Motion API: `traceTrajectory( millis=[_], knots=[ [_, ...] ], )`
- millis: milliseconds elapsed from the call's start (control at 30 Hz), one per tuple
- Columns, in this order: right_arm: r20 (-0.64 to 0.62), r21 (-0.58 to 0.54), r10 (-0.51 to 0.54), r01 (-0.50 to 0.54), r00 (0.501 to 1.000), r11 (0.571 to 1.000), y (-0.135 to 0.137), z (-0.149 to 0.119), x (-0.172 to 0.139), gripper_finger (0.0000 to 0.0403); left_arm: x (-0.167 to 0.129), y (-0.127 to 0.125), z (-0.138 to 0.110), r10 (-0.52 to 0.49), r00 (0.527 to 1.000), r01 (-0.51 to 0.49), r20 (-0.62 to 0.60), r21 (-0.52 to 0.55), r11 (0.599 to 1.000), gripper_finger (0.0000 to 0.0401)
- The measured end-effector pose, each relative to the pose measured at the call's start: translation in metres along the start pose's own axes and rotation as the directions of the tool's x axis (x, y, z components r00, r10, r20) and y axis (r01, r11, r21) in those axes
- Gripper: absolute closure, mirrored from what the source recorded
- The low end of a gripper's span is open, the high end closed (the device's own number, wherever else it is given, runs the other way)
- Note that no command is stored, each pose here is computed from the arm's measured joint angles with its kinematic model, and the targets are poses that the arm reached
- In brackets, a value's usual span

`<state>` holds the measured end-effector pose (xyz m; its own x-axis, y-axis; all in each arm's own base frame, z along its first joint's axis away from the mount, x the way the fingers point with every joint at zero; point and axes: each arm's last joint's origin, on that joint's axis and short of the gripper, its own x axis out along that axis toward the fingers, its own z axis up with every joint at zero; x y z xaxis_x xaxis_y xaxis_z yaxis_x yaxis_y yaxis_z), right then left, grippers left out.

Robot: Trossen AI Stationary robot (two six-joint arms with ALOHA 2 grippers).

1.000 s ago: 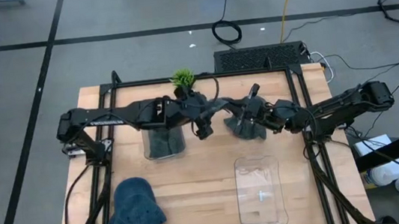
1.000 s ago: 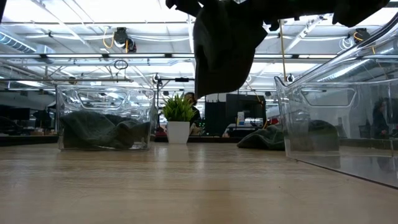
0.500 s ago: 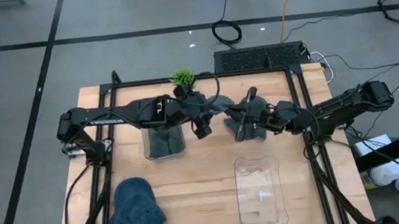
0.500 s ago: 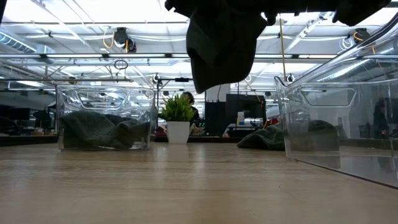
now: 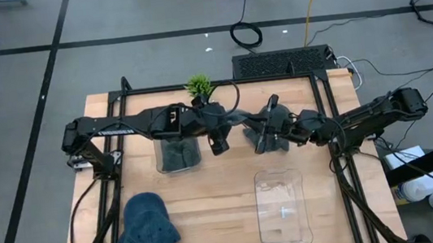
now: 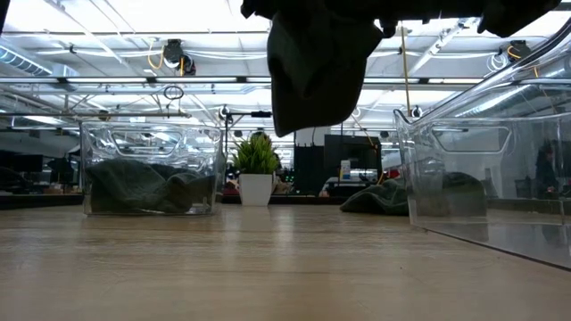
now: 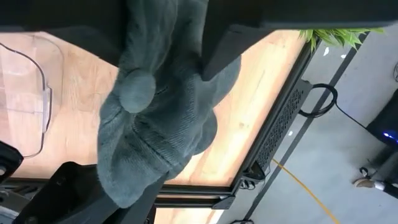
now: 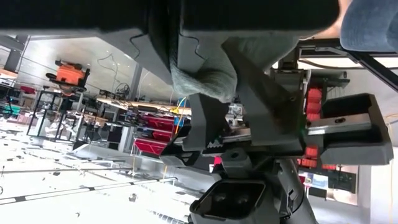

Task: Pick & Place hat
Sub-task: Put the black cap into the top transparent bin

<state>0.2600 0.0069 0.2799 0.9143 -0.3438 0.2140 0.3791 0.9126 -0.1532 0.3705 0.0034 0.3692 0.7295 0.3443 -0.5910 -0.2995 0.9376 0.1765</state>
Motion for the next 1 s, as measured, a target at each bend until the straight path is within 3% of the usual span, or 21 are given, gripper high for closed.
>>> traceTrajectory(
  millis=[567, 800, 1000],
  knots=[
    [-0.013, -0.006, 0.003, -0.003, 1.000, 1.000, 0.0003, -0.0013, -0.0001, 0.0403, 0.0001, -0.0001, 0.0006, -0.002, 1.000, 0.002, 0.006, 0.015, 1.000, 0.0390],
    [-0.020, -0.009, 0.005, -0.005, 1.000, 1.000, 0.0005, -0.0019, -0.0001, 0.0403, 0.0001, 0.0000, -0.0005, -0.001, 1.000, 0.001, -0.005, 0.019, 1.000, 0.0376],
    [-0.023, -0.010, 0.006, -0.006, 1.000, 1.000, 0.0006, -0.0023, -0.0001, 0.0403, 0.0001, 0.0000, -0.0006, -0.001, 1.000, 0.001, -0.005, 0.019, 1.000, 0.0394]
  ],
)
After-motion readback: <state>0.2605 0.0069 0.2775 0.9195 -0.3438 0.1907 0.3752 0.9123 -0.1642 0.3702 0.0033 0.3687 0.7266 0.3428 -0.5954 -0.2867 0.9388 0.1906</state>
